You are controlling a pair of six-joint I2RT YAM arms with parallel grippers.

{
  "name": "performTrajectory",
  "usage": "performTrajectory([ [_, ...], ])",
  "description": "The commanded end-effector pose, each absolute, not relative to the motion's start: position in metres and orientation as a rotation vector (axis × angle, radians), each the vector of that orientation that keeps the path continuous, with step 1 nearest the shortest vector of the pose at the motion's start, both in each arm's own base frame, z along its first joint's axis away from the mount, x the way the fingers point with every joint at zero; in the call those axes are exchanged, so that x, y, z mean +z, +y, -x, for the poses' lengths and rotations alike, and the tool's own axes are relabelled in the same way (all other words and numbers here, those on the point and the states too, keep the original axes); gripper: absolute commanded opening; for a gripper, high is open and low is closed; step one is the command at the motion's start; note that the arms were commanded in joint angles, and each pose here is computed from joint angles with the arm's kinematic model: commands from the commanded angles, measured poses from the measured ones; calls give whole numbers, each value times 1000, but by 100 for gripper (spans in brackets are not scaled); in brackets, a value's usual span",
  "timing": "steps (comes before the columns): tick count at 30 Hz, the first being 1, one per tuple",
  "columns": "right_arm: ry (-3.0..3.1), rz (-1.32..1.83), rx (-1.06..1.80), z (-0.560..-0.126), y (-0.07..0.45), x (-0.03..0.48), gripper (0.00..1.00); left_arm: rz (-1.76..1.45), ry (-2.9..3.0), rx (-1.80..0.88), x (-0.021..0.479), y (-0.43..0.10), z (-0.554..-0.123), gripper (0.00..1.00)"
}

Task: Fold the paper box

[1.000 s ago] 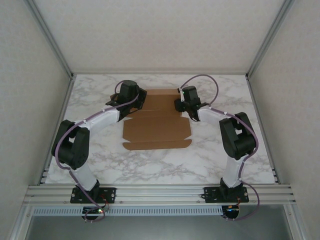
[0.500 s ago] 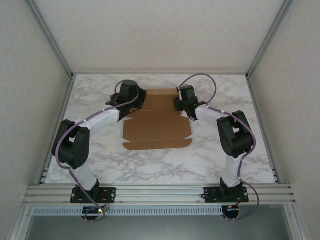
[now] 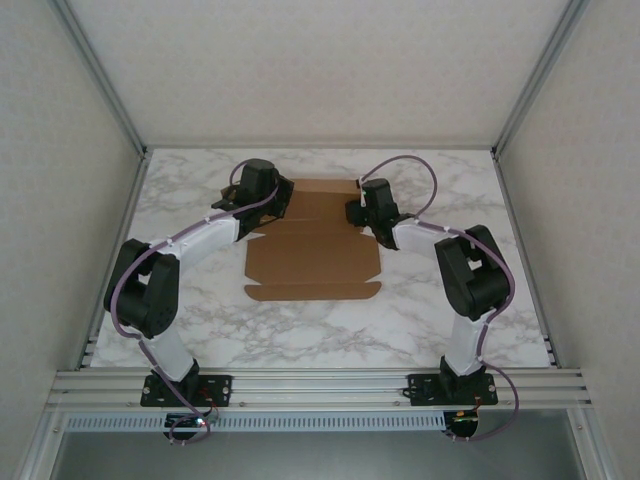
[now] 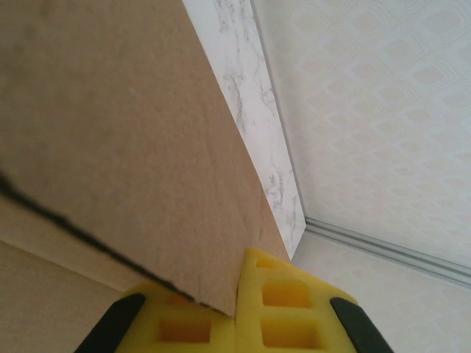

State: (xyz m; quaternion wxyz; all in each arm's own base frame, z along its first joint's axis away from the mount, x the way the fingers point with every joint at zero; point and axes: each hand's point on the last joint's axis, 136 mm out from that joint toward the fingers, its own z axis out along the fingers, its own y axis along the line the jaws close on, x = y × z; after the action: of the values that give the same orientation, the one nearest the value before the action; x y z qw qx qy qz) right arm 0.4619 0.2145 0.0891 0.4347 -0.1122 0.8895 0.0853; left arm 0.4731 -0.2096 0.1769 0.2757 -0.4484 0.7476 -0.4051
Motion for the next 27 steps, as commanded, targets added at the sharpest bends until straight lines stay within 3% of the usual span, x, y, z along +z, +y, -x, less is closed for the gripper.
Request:
performTrajectory([
  [1,2261,286,205,-447,210,76,56,1277,2101,-969,143,-200,-465,0],
  [7,2298,247,180,-445,205,63,52,1273,2096,-976,147,-201,-466,0],
  [15,2363,175,106,-451,196,46,23,1276,2095,-982,149,-200,-464,0],
  [20,2356,107,-1,-456,190,48,11,1275,2092,-991,151,-203,-463,0],
  [27,2337,19,-209,-459,185,52,8,1278,2097,-991,150,-206,-462,0],
])
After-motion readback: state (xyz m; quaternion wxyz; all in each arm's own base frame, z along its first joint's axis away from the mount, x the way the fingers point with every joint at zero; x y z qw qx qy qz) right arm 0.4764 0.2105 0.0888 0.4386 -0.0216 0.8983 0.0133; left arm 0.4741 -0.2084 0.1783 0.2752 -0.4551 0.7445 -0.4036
